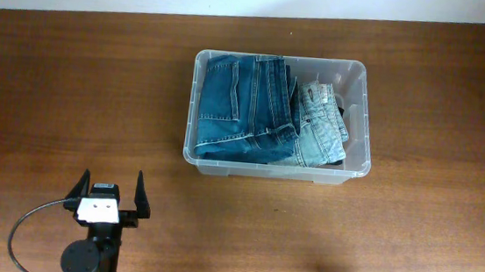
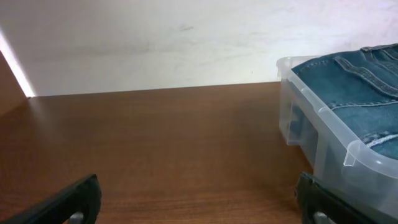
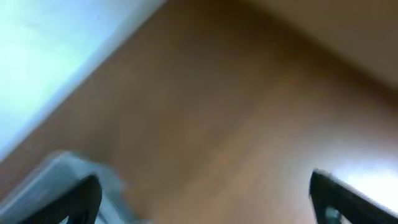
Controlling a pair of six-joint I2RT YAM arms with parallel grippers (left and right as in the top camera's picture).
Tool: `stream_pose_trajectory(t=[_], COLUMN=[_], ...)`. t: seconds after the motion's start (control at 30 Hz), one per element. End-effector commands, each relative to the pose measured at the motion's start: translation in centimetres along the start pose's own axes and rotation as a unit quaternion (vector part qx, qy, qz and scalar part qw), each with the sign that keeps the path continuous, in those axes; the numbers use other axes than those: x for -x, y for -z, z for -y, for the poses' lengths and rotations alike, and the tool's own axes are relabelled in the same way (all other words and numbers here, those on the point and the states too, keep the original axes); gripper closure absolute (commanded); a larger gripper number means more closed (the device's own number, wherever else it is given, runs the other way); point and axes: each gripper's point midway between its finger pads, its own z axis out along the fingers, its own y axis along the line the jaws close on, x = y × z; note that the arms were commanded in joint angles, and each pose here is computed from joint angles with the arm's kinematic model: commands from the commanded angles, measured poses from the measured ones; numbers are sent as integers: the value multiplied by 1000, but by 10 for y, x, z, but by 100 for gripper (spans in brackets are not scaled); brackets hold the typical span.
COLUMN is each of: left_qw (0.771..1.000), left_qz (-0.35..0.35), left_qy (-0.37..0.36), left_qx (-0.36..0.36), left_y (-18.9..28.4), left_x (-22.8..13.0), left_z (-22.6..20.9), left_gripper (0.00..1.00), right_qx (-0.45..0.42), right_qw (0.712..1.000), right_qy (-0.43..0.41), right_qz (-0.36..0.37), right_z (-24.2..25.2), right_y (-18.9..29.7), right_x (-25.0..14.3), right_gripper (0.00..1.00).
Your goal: Pack container
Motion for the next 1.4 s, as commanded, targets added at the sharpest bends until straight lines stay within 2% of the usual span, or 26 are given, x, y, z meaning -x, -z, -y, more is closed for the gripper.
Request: stream_pose_trajectory(t=[0.0,0.23,0.47,0.73,1.03,1.37], left_qw=[1000,1000,1000,1000,1000,1000], left_qz=[0,-1,0,-1,0,0], left_qy=[-8,-8,-8,-8,-8,-8], left_qx=[7,7,7,7,7,7], left_y=[0,0,0,0,0,0], left_x=[-2,-2,-2,-2,-2,-2], left_z=[-3,-3,-3,-3,-3,-3], left_gripper=[0,1,1,1,0,1], right_qx=[83,193,252,312,348,349], right_qw=[995,971,946,917,904,890], right_qy=[26,60,57,59,72,102], right_qz=[42,129,196,240,239,276], right_z=[-33,-50,-34,-31,-38,-42], right_y=[28,32,7,-19,-30,-34], right_x=[-26,-96,-162,-216,-246,-245], right_gripper=[2,2,2,1,2,2])
